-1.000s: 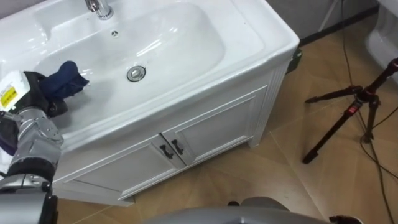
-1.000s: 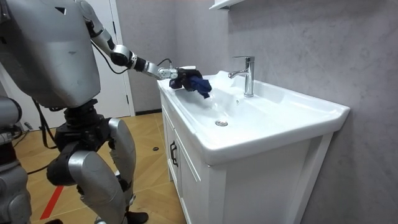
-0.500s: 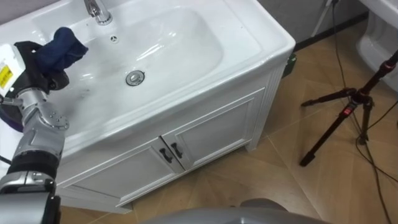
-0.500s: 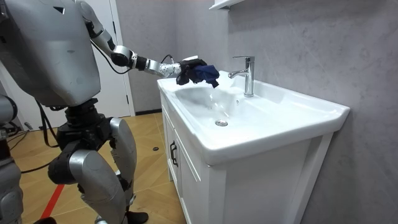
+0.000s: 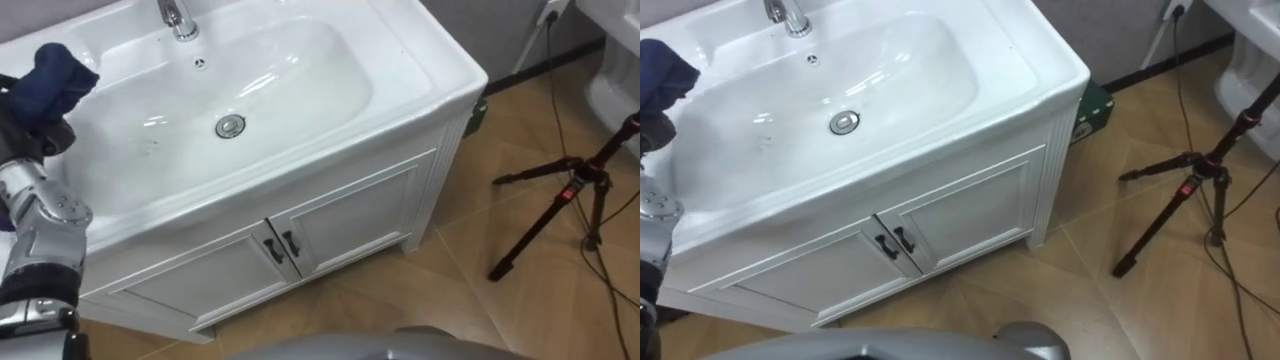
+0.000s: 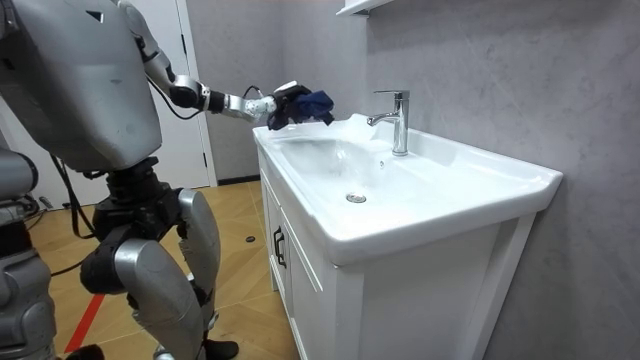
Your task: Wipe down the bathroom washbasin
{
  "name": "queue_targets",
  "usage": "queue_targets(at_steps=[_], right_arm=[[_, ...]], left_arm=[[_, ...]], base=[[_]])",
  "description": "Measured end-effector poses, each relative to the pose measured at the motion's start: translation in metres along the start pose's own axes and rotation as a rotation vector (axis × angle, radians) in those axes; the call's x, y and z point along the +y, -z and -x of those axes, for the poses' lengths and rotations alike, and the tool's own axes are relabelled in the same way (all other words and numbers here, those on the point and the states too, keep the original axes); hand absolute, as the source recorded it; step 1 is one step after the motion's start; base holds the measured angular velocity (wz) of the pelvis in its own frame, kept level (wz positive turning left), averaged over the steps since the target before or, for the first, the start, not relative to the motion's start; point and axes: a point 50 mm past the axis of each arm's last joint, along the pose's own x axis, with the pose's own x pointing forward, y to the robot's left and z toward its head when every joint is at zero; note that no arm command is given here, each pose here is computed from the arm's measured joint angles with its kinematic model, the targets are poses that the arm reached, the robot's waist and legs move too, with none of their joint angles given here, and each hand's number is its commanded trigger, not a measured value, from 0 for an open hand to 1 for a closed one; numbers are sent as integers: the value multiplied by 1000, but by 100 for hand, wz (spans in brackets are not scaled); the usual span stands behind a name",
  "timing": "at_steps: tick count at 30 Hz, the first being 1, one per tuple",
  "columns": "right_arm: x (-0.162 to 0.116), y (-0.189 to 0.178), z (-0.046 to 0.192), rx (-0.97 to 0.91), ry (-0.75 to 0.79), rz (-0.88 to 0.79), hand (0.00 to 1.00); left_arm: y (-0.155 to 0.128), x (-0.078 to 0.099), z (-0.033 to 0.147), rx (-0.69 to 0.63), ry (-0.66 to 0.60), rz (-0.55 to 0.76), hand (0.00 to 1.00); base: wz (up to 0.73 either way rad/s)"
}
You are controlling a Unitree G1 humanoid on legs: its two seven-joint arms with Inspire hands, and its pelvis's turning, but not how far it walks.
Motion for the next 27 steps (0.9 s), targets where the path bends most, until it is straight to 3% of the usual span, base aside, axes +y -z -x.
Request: queue_targets(at_steps=[10,27], right_arm=[[-3,5,0,3,12,-28,0],[-3,11,0,2,6,-46,0]], left_arm=[[28,22,-4,127,-87,5,100],[23,27,-7,116,-106,21,100]], base=[[5],[1]])
